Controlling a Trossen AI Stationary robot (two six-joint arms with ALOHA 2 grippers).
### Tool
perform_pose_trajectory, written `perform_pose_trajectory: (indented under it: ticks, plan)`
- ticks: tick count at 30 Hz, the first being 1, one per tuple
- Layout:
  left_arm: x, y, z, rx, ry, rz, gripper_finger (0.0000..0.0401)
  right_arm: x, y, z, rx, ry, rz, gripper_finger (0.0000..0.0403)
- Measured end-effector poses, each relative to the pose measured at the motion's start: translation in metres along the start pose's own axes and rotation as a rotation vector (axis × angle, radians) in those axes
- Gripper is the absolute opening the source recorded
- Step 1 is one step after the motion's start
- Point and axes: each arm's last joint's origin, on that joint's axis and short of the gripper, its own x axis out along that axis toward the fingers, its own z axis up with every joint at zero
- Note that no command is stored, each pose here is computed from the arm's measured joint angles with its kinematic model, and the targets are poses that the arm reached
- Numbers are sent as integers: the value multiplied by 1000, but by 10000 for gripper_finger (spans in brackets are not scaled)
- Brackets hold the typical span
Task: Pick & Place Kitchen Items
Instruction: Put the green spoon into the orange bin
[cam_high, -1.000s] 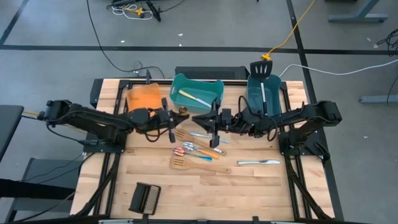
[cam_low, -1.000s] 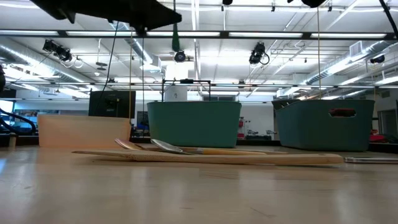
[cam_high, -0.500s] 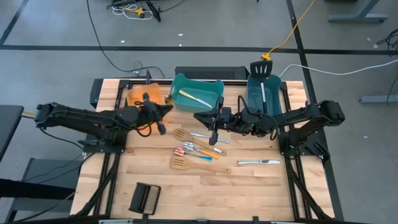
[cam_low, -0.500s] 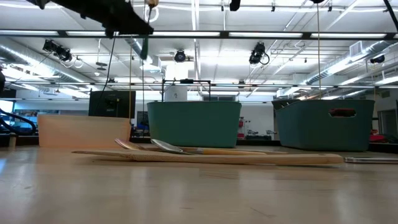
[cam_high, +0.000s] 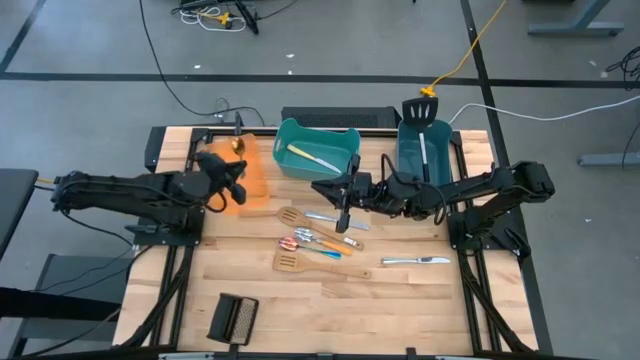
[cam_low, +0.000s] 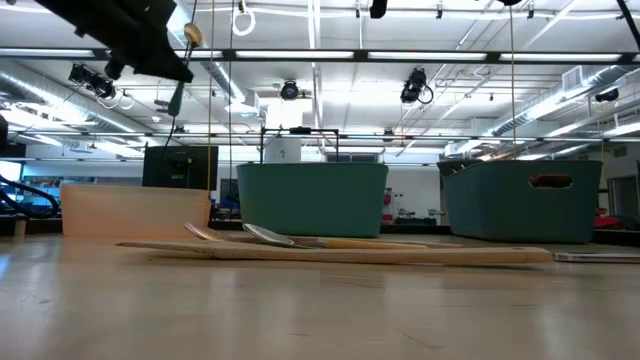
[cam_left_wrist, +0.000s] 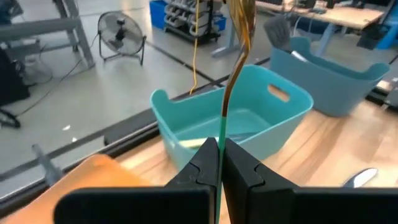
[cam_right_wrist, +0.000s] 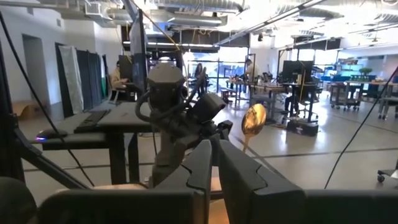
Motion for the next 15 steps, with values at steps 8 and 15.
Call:
perform_pose_trajectory:
  ticks: [8, 15]
  plan:
    - [-4, 12, -12, -72, 76, 94, 9, 0, 0, -2, -23, 20, 2, 39]
    - [-1, 25, -21, -161, 141, 220, 9, 0, 0, -6, -46, 57, 5, 39]
